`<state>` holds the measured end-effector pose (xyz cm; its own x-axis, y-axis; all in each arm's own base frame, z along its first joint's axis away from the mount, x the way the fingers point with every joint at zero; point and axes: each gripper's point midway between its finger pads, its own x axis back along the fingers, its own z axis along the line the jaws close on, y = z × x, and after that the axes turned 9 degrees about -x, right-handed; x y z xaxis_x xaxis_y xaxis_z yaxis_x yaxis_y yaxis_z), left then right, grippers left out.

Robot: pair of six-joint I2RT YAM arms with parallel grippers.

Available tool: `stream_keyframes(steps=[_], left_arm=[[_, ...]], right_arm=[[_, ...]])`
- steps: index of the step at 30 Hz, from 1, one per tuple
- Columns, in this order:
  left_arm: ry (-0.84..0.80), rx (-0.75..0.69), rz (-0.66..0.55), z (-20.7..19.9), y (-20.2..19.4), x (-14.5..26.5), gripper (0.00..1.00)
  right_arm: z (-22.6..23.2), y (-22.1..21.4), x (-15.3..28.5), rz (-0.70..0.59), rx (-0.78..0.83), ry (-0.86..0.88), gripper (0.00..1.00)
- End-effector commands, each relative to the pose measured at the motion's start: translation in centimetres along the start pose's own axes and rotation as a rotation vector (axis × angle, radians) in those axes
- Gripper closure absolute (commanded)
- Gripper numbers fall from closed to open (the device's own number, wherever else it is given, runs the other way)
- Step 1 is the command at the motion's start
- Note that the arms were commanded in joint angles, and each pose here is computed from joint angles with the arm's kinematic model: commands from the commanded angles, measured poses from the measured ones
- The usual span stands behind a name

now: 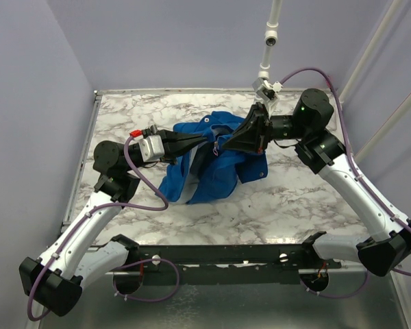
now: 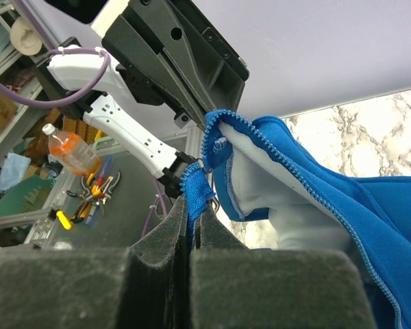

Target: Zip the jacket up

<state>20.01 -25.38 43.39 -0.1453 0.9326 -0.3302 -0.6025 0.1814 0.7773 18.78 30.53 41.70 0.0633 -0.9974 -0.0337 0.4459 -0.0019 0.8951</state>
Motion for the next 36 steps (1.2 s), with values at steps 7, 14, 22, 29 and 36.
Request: stream_keyframes(steps=[7,14,22,29,36], left_arm=[[-0.005,-0.076,-0.057,0.2,2.0,-0.2,1.00],[-0.013,-0.077,-0.061,0.0,2.1,-0.1,1.00],[-0.028,-0.072,-0.065,-0.3,2.2,-0.2,1.00],[-0.040,-0.068,-0.068,-0.5,2.3,-0.1,1.00],[-0.054,-0.060,-0.071,-0.8,2.3,-0.1,1.00]], right_arm=[[1.8,2.0,0.1,-0.030,0.067,0.040,0.99],[1.5,2.4,0.0,-0.041,0.073,0.025,0.99],[1.0,3.0,0.0,-0.068,0.086,-0.008,0.99],[0.5,3.6,0.3,-0.101,0.115,-0.060,0.99],[1.1,2.8,0.4,-0.058,0.127,-0.009,0.99]])
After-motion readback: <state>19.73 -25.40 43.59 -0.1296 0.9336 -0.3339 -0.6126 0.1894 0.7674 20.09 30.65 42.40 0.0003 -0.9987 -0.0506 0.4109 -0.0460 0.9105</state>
